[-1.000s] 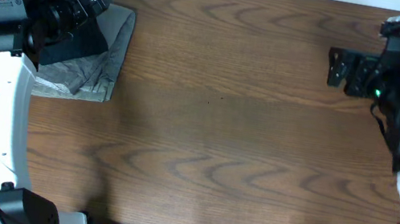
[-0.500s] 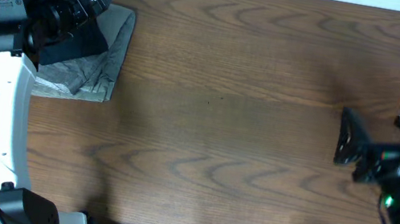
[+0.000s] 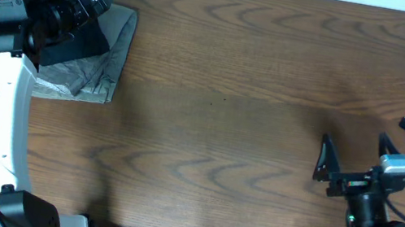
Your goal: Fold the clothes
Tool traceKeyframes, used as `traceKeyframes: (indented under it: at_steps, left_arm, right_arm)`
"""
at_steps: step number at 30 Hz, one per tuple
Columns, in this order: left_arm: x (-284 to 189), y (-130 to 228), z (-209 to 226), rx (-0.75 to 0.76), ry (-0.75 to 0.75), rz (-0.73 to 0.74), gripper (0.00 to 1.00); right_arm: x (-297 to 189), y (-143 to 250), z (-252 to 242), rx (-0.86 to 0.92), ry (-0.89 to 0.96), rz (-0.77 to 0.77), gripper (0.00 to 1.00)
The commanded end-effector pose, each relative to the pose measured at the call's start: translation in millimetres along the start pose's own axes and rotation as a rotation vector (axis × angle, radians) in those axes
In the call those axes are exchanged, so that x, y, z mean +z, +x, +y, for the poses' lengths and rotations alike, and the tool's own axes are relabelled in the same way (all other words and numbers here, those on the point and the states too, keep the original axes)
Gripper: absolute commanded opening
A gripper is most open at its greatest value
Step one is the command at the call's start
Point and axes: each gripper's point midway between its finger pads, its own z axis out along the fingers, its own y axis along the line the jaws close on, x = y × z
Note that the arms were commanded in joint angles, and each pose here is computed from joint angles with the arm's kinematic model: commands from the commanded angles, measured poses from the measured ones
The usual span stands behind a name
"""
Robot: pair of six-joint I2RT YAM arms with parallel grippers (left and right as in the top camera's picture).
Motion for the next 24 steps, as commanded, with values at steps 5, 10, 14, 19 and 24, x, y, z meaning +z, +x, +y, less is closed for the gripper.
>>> traceKeyframes:
  at_steps: [5, 10, 14, 19, 24]
  left_arm:
    - [0, -2, 2, 0.011, -0.009, -0.006, 0.98]
    - [0, -2, 2, 0.011, -0.009, -0.006, 0.98]
    - [0, -2, 2, 0.011, -0.009, -0.006, 0.98]
    - [0, -2, 2, 0.011, -0.009, -0.006, 0.98]
    - [0, -2, 2, 0.011, -0.009, -0.006, 0.98]
  right_arm:
    - [-3, 33, -1, -0.015, -0.008, -0.089, 0.99]
    - [-3, 60, -4, -0.018, -0.004, -0.112, 0.99]
    - [-1, 79, -8, -0.016, 0.006, -0.107, 0.99]
    - [1, 95, -9, -0.010, 0.008, -0.063, 0.99]
    - [1, 107, -10, -0.004, 0.012, -0.015, 0.99]
